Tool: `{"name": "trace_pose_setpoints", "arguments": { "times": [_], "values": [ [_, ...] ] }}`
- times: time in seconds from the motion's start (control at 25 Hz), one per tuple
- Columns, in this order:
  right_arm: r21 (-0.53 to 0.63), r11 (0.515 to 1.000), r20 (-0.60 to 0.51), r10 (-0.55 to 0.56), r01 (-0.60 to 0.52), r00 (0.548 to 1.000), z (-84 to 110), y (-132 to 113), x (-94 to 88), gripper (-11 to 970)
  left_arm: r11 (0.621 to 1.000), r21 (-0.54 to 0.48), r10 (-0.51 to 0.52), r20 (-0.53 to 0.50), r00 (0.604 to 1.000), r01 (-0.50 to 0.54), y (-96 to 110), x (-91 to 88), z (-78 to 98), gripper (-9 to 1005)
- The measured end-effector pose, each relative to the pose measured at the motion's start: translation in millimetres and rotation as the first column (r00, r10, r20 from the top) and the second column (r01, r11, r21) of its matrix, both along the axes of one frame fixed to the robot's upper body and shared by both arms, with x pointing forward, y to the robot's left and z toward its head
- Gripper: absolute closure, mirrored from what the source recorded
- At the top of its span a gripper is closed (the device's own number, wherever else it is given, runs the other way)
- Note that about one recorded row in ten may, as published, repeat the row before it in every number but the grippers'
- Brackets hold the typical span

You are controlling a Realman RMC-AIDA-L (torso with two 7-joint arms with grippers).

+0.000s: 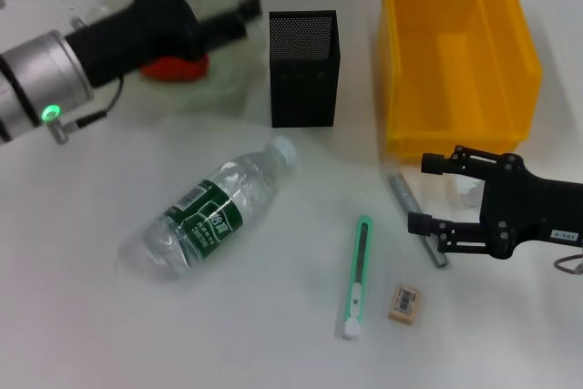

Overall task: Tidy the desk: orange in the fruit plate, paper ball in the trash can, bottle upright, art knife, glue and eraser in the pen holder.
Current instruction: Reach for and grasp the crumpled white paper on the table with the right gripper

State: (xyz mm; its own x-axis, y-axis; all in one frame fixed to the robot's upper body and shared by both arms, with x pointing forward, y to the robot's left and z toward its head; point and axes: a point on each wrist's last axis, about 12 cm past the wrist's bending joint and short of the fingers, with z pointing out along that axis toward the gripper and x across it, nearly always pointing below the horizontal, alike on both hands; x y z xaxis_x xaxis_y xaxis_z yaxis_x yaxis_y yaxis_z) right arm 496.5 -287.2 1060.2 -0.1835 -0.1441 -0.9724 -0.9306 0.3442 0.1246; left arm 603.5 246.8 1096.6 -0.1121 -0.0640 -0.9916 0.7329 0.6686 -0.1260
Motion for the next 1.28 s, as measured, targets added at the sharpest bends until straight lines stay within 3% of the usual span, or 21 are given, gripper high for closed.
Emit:
{"name": "trace_pose_setpoints", "arguments": {
  "times": [0.04,0.08,0.16,0.2,0.24,0.28,0.4,0.76,0.96,1.04,1.08,1.2,1.24,1.28],
  "values": [
    [0.004,1.000,0.002,-0.009,0.009,1.000,0.4,-1.1,0.4,133,0.987,-0.001,-0.159,-0.013,0.987,0.159,-0.2,-17.4,5.2,183],
    [0.004,1.000,0.002,-0.009,0.009,1.000,0.4,-1.1,0.4,133,0.987,-0.001,-0.159,-0.013,0.987,0.159,-0.2,-17.4,5.2,183],
    [0.007,1.000,0.003,-0.018,0.018,1.000,1.1,-2.0,1.2,133,0.959,0.011,-0.281,-0.026,0.959,0.282,5.2,-38.5,6.7,184],
    [0.009,1.000,0.004,-0.023,0.023,1.000,1.6,-2.8,1.8,133,0.959,0.011,-0.281,-0.026,0.959,0.282,5.2,-38.5,6.7,184],
    [0.011,1.000,0.003,-0.029,0.029,1.000,2.6,-3.9,3.1,133,0.940,0.027,-0.339,-0.030,0.940,0.340,10.7,-52.4,5.8,184],
    [0.011,1.000,0.003,-0.029,0.029,1.000,2.6,-3.9,3.1,132,0.940,0.027,-0.339,-0.030,0.940,0.340,10.7,-52.4,5.8,184],
    [0.009,0.999,-0.004,-0.035,0.035,0.999,3.3,-5.1,4.6,132,0.917,0.066,-0.390,-0.067,0.918,0.394,27.4,-76.6,-3.8,185],
    [0.006,0.999,-0.046,-0.037,0.037,0.998,10.8,-7.1,14.2,132,0.867,0.117,-0.462,-0.172,0.870,0.484,36.1,-102.9,-24.1,186],
    [-0.016,0.999,-0.130,-0.037,0.036,0.991,34.6,-13.6,29.7,132,0.864,0.121,-0.470,-0.160,0.868,0.489,34.0,-108.3,-30.0,187],
    [-0.079,0.997,-0.203,-0.020,0.004,0.979,58.5,-16.5,40.2,132,0.863,0.120,-0.473,-0.154,0.868,0.491,32.1,-109.4,-31.2,187],
    [-0.079,0.997,-0.203,-0.020,0.004,0.979,58.5,-16.5,40.2,132,0.862,0.119,-0.474,-0.152,0.867,0.492,31.0,-109.7,-31.6,187],
    [-0.156,0.987,-0.292,-0.007,-0.040,0.956,85.2,-15.8,51.1,133,0.861,0.119,-0.477,-0.148,0.866,0.494,29.6,-109.3,-31.6,187],
    [-0.204,0.977,-0.350,-0.013,-0.062,0.937,101.3,-13.7,58.4,133,0.861,0.120,-0.478,-0.146,0.866,0.495,29.0,-109.0,-31.4,187],
    [-0.204,0.977,-0.350,-0.013,-0.062,0.937,101.3,-13.7,58.4,133,0.861,0.120,-0.478,-0.146,0.866,0.495,29.0,-109.0,-31.4,187]
  ]
}}
